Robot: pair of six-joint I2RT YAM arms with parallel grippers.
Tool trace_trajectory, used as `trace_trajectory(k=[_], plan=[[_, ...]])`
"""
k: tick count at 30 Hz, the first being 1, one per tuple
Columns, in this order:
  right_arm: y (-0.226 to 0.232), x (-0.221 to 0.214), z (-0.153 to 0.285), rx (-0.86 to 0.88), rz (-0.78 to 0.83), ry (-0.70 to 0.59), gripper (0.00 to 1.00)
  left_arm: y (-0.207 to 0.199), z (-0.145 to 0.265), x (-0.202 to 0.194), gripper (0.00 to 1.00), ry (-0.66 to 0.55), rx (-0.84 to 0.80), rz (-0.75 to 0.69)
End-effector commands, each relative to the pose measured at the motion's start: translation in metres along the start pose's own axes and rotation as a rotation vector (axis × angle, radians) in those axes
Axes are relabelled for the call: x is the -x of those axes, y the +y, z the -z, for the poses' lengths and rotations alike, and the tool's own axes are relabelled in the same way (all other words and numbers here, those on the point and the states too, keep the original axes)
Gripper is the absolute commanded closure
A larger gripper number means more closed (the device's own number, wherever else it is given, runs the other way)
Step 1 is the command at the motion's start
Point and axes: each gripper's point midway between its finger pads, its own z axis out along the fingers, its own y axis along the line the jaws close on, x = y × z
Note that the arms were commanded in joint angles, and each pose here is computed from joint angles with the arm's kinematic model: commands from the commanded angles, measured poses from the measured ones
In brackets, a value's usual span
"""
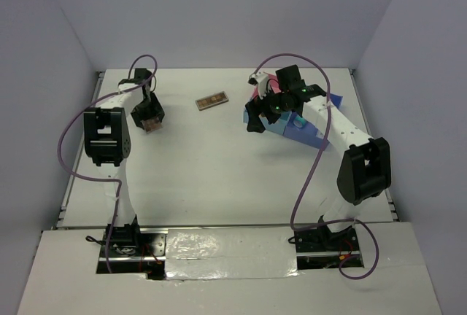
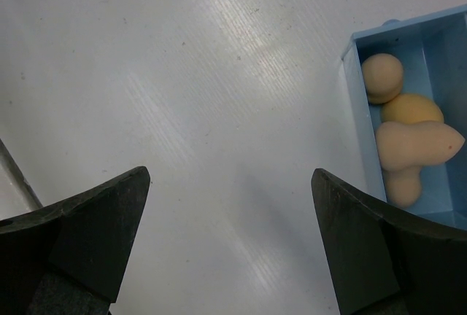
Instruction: Organize the makeup
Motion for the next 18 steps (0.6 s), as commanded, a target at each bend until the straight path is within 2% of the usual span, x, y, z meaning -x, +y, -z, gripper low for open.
trace_trajectory(k=[1, 3, 5, 6, 9, 12, 13, 16, 17, 18], plan=[[0.006, 0.015, 0.015, -0.002, 0.026, -0.064, 0.01, 0.010, -0.021, -0.029, 0.32, 0.095, 0.039, -0.041], [0.007, 0.013, 0.015, -0.004, 0.026, -0.062, 0.00, 0.005, -0.021, -0.028, 0.37, 0.086, 0.008, -0.044], [0.008, 0.012, 0.016, -0.004, 0.031, -0.063, 0.01, -0.004, -0.014, -0.032, 0.51, 0.093, -0.064, -0.068], [0.008, 0.012, 0.016, -0.001, 0.030, -0.063, 0.01, -0.012, -0.007, -0.032, 0.63, 0.087, -0.127, -0.075], [0.012, 0.011, 0.017, 0.012, 0.025, -0.071, 0.03, -0.018, 0.007, -0.038, 0.77, 0.076, -0.207, -0.114], [0.020, 0.011, 0.016, 0.057, 0.009, -0.080, 0.07, -0.027, 0.047, -0.035, 1.00, 0.006, -0.325, -0.143], [0.023, 0.012, 0.016, 0.069, 0.003, -0.082, 0.09, -0.031, 0.054, -0.033, 1.00, -0.025, -0.361, -0.154], [0.032, 0.016, 0.015, 0.131, -0.023, -0.084, 0.24, -0.035, 0.085, -0.048, 1.00, -0.063, -0.476, -0.201], [0.036, 0.015, 0.015, 0.153, -0.040, -0.076, 0.34, -0.047, 0.098, -0.050, 1.00, -0.092, -0.572, -0.240], [0.037, 0.013, 0.011, 0.177, -0.067, -0.059, 0.40, -0.046, 0.111, -0.061, 1.00, -0.107, -0.614, -0.257]])
